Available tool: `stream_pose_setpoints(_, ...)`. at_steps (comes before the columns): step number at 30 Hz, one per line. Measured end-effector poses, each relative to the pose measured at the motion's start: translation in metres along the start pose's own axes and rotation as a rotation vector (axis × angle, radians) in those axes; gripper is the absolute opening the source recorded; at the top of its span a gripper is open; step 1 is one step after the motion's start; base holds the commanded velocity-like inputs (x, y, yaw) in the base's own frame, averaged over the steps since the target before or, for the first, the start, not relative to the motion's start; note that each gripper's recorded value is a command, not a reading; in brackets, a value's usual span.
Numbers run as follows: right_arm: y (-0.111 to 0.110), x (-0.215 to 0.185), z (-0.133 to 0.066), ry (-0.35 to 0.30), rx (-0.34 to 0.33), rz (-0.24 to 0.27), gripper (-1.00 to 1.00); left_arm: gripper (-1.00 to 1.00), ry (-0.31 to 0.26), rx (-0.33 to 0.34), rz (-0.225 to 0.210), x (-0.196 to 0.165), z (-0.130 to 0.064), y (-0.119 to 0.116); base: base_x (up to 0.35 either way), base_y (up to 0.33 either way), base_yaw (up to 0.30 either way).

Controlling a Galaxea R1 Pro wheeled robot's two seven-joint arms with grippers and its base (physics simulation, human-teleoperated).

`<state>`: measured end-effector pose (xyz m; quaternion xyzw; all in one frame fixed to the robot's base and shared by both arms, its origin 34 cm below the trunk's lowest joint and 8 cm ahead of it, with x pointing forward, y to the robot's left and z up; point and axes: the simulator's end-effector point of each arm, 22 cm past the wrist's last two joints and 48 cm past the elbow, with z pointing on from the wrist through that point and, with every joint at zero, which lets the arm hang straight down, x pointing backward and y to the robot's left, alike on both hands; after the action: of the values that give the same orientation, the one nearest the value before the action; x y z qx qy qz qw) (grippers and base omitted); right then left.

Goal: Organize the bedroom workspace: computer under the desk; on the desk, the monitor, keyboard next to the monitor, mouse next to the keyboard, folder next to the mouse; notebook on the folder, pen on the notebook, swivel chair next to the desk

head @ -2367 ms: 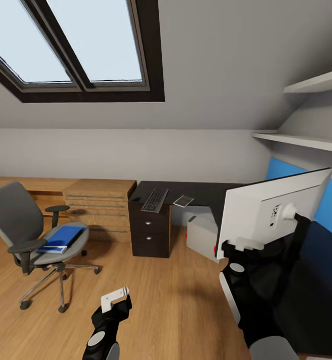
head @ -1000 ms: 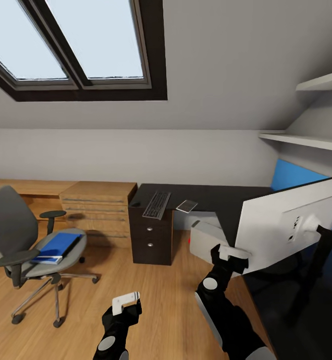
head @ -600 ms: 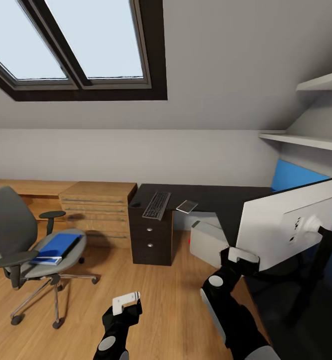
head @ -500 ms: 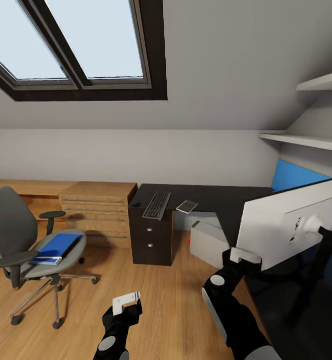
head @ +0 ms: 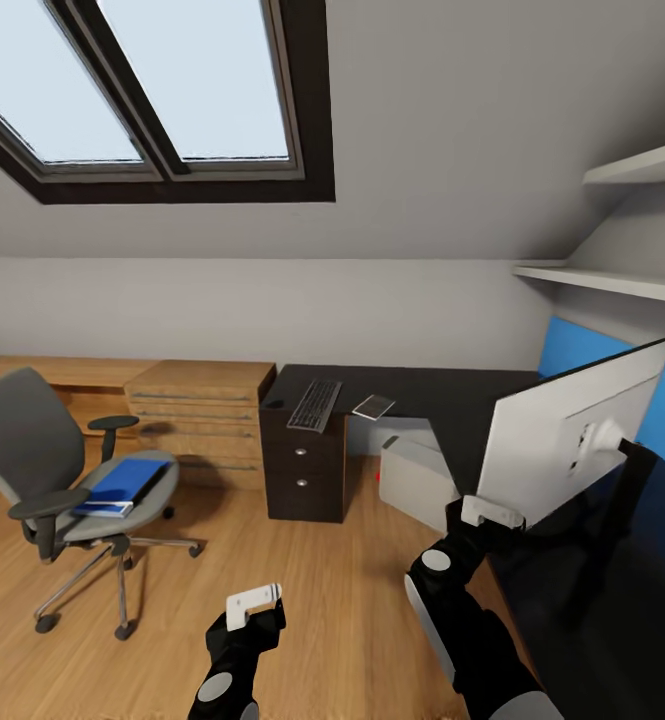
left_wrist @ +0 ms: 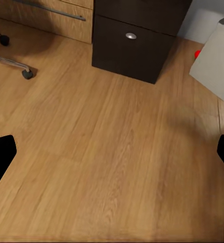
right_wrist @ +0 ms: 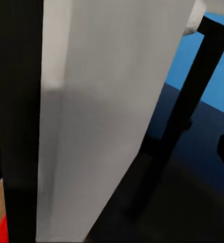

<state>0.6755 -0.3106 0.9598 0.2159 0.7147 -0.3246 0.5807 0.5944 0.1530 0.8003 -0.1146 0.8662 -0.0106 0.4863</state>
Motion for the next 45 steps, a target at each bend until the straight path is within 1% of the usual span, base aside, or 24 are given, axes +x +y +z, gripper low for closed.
stream_pose_setpoints(6, 0.0, 0.0, 0.0, 0.0, 0.0, 0.0, 1.0, 1.0, 0.0, 0.0, 0.0, 0.0, 0.0, 0.0001, -0.283, -0.003, 0.0)
stream_pose_setpoints(10, -0.0001, -0.0001, -0.0002, 0.0, 0.0, 0.0, 1.0, 1.0, 0.007, -0.002, 0.004, 0.0036, 0.0004, 0.0005, -0.185, -0.136, 0.0)
stream_pose_setpoints(13, -0.0009, -0.0002, 0.0003, -0.001, 0.001, 0.0, 1.0, 1.0, 0.015, -0.003, 0.009, 0.0078, 0.0009, 0.0011, -0.035, -0.238, 0.0)
stream_pose_setpoints(22, -0.001, -0.0006, 0.0002, -0.002, 0.001, 0.0, 1.0, 1.0, 0.016, -0.003, 0.011, 0.0087, 0.0009, 0.001, -0.004, -0.235, 0.0)
stream_pose_setpoints(33, 0.0003, -0.0006, 0.0001, -0.002, -0.004, 0.0, 1.0, 1.0, 0.017, -0.004, 0.009, 0.0089, 0.001, 0.0015, -0.004, -0.03, 0.0)
stream_pose_setpoints(39, 0.0004, -0.0002, 0.0004, -0.002, -0.004, 0.001, 1.0, 1.0, 0.018, -0.004, 0.009, 0.0092, 0.0014, 0.0015, -0.199, -0.079, 0.0)
stream_pose_setpoints(45, -0.0001, -0.0005, 0.0003, -0.002, -0.003, 0.001, 1.0, 1.0, 0.016, -0.009, 0.007, 0.0084, 0.0015, 0.0038, -0.067, -0.037, 0.0)
